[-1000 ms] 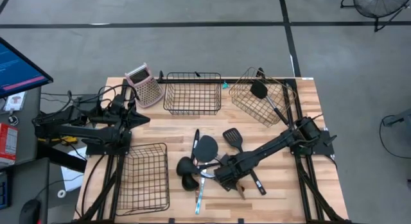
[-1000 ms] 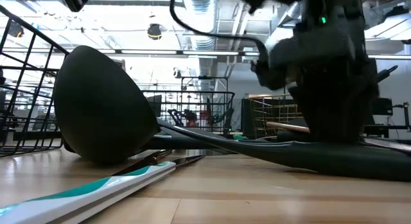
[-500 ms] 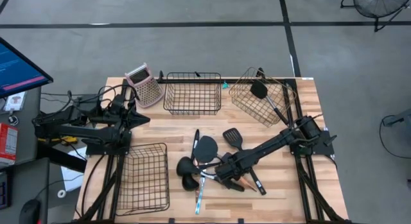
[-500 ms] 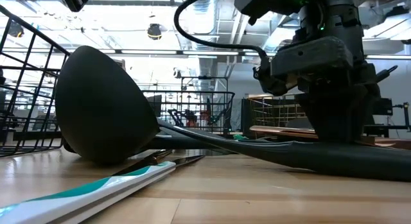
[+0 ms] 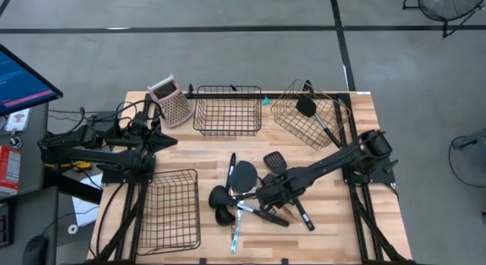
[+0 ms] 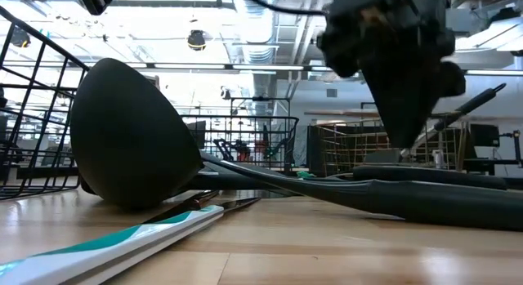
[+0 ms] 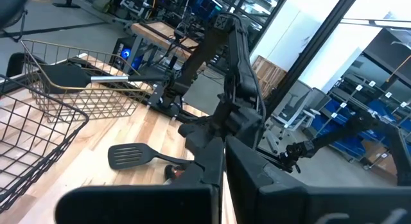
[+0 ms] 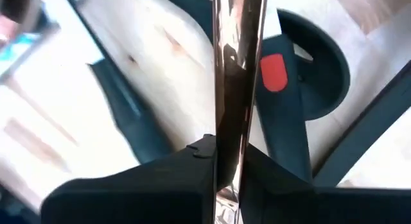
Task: Pick & Place Kitchen Items
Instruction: Put the brown knife into the top black wire basket, then put the black spatula into the bottom black wire basket
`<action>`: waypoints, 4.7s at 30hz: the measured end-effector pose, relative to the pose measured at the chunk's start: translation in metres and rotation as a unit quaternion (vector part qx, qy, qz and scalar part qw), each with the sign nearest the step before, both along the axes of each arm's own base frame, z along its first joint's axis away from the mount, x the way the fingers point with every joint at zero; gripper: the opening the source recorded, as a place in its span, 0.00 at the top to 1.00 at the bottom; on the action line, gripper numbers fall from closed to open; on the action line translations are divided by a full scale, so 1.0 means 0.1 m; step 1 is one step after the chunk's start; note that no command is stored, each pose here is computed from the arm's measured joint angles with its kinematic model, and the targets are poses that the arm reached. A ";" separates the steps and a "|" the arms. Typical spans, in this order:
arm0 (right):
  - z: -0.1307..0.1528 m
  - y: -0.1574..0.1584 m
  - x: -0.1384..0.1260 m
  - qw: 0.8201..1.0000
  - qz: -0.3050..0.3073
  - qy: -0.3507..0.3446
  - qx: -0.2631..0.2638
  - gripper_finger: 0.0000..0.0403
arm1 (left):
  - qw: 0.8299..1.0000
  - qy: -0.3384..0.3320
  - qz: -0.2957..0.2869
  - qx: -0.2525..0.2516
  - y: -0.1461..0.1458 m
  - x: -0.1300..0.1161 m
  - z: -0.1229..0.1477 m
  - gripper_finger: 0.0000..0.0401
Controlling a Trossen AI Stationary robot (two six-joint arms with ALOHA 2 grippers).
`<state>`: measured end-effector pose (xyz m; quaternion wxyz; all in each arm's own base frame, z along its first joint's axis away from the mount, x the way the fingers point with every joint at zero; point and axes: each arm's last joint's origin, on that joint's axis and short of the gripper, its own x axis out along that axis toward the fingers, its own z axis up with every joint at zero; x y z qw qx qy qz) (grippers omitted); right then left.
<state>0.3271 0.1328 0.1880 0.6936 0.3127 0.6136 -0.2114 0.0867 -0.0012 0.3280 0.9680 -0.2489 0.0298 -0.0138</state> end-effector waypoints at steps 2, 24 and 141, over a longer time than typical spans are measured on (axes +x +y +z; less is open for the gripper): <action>0.09 -0.03 -0.02 1.000 -0.001 -0.011 0.004 0.94 | 1.000 0.000 0.000 0.000 0.00 0.00 0.00 0.99; 1.01 -0.78 -0.15 0.981 -0.047 -0.190 -0.011 0.94 | 1.000 -0.001 -0.001 0.013 0.00 0.00 0.00 0.99; 2.52 -1.93 0.04 0.958 0.105 -0.169 -0.208 0.46 | 1.000 -0.009 0.005 0.014 0.00 0.00 0.02 0.73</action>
